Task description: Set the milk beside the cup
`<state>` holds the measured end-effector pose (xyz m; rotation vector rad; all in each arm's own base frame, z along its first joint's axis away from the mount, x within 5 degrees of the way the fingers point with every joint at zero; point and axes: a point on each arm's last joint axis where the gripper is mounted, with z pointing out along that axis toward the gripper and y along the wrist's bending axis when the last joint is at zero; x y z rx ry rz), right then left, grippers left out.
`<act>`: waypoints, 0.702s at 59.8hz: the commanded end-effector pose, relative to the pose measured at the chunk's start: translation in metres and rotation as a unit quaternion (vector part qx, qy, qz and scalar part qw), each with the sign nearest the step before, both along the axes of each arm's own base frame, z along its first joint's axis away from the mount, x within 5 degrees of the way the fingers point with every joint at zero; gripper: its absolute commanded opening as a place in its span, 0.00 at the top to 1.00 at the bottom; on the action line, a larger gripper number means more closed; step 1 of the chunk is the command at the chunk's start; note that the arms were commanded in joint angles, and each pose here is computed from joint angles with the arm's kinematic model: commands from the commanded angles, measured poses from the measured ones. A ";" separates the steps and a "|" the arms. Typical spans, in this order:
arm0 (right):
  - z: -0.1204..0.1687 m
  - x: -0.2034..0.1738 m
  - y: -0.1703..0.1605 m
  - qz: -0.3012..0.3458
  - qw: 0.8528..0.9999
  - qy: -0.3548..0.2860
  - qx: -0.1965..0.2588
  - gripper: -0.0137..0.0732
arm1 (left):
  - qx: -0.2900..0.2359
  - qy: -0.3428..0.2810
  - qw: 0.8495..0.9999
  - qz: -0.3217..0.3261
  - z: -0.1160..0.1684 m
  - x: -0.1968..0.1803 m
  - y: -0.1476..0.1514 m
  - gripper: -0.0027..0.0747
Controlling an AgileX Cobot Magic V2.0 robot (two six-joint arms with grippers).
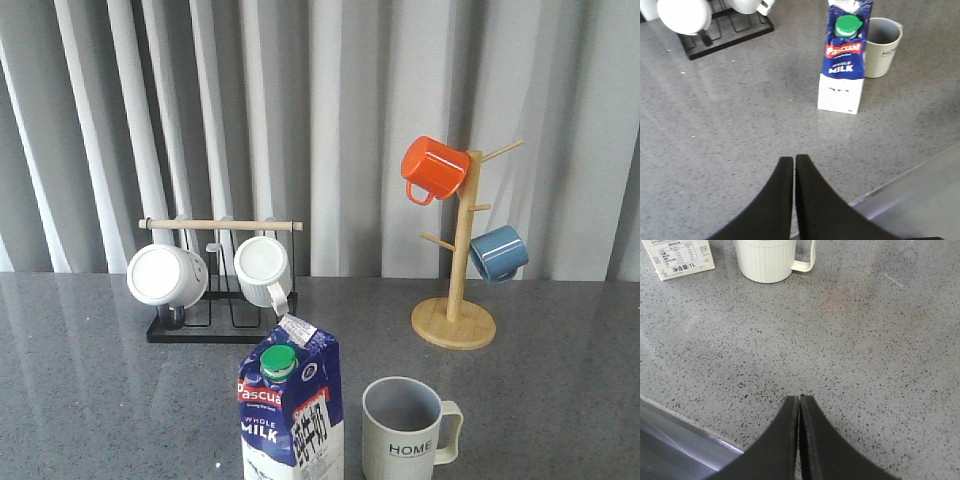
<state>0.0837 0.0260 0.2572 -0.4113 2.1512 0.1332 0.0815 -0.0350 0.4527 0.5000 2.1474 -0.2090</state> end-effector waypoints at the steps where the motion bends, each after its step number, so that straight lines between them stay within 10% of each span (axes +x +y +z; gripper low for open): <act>1: 0.013 0.004 0.001 -0.002 0.999 -0.042 0.011 0.85 | 0.006 -0.057 0.998 0.023 0.008 -0.009 0.010 0.97; 27: 0.013 0.004 0.001 -0.002 0.999 -0.042 0.011 0.85 | 0.005 -0.086 0.995 0.040 0.009 -0.017 0.017 0.97; 42: 0.013 0.004 0.001 -0.002 0.999 -0.043 0.011 0.85 | -0.059 -0.247 0.965 0.060 -0.047 0.001 0.012 0.97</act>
